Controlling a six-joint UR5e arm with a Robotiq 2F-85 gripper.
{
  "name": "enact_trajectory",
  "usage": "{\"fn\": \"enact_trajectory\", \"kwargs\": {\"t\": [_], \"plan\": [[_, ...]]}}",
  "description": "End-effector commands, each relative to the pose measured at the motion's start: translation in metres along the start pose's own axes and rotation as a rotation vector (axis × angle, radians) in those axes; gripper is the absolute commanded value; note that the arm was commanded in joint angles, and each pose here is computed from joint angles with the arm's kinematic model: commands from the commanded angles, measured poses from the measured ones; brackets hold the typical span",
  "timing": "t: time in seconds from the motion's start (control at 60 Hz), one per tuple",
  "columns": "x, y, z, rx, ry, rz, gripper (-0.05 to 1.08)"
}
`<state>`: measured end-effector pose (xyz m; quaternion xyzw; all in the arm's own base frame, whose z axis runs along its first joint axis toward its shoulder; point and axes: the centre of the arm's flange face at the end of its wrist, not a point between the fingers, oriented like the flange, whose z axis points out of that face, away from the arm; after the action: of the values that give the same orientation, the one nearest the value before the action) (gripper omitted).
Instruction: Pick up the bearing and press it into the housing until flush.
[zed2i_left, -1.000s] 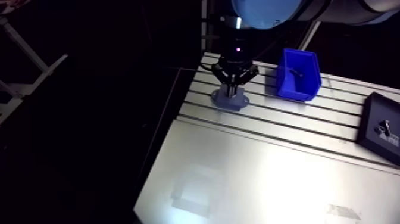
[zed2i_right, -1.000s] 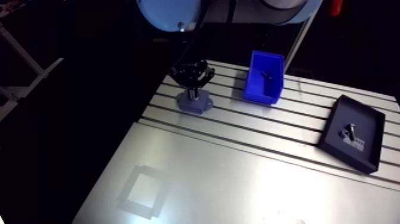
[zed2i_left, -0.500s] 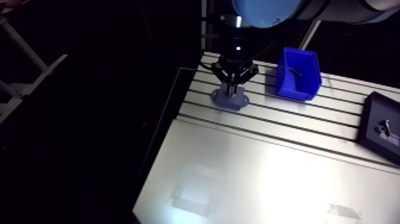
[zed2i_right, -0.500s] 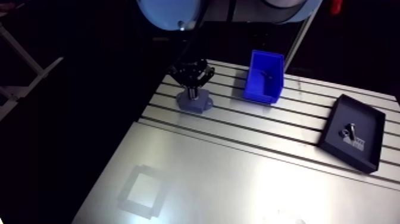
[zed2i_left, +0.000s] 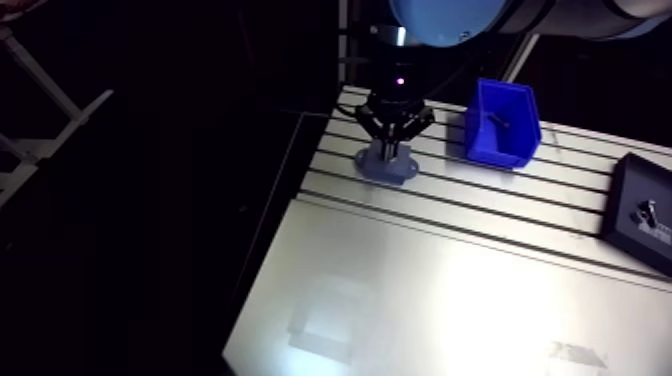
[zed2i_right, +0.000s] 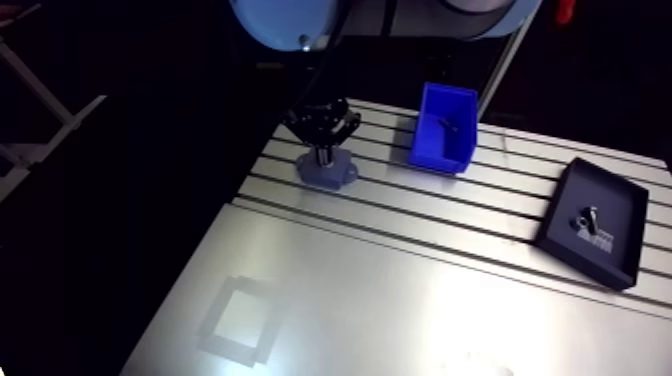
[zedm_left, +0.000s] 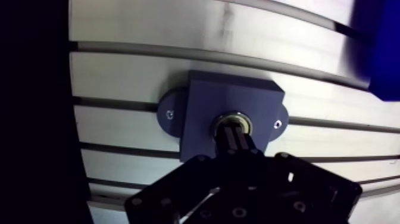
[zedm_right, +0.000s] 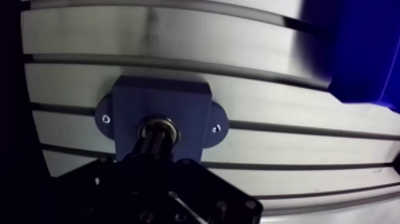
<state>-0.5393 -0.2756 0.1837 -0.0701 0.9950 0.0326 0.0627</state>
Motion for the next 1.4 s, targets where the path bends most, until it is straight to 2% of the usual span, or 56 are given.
{"fn": "enact_trajectory", "kwargs": {"t": [0.017,1.05,1.4], "plan": [[0.000,0.000,0.000,0.000,0.000,-0.001,1.08],[-0.002,-0.003,0.002,-0.004,-0.004,-0.006,1.08],[-0.003,-0.001,-0.023,-0.001,0.035,-0.004,1.08]]}}
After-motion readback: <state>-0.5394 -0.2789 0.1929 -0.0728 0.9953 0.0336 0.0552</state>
